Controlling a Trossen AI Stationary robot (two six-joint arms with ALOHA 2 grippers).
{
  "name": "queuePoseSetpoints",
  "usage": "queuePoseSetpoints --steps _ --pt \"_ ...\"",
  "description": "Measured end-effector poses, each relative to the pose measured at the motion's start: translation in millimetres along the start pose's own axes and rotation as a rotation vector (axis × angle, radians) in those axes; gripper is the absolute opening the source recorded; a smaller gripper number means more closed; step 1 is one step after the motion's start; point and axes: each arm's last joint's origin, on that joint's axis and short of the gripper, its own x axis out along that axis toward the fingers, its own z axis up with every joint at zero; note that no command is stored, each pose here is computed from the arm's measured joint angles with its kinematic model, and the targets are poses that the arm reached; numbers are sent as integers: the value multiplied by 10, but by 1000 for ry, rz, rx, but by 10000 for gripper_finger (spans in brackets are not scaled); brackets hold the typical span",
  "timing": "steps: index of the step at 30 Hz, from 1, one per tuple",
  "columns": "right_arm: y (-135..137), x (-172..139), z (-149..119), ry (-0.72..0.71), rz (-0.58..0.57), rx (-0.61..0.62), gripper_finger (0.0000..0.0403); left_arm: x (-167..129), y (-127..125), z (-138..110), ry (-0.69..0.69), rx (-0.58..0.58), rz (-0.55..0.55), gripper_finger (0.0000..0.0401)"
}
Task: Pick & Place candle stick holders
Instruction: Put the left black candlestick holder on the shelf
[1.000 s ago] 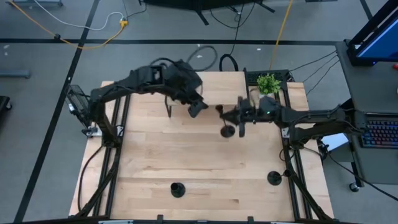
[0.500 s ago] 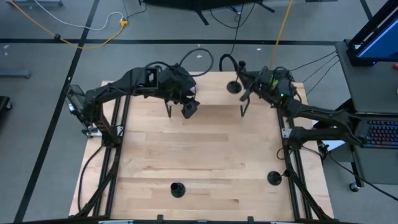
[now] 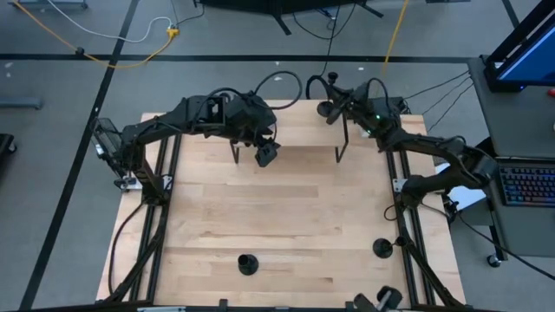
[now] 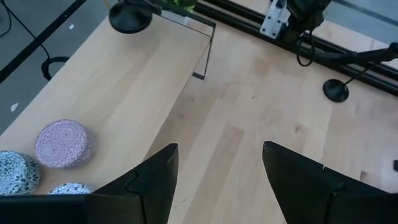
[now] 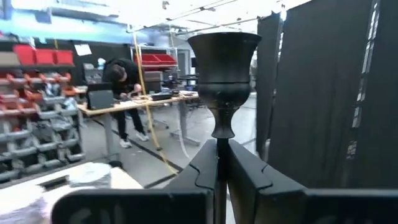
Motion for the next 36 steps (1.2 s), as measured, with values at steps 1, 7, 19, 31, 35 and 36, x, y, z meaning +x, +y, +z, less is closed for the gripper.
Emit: queuePoseSetpoints --steps 1,7,19,31,35,36 --pt "-11 36 0 0 -5 -16 8 -3 3 1 -1 0 0 241" --pt "-100 162 -97 46 -36 -47 9 -3 2 0 -1 0 1 241" --pt "-171 189 -183 83 -85 -36 9 0 31 8 -1 17 7 241" --pt "-170 185 -221 122 -85 -38 53 3 67 19 -3 7 15 241" --pt "-170 185 -226 127 -85 -38 71 2 59 16 -3 8 13 241" --pt "-170 185 -226 127 -85 -41 76 2 57 16 -3 8 13 241"
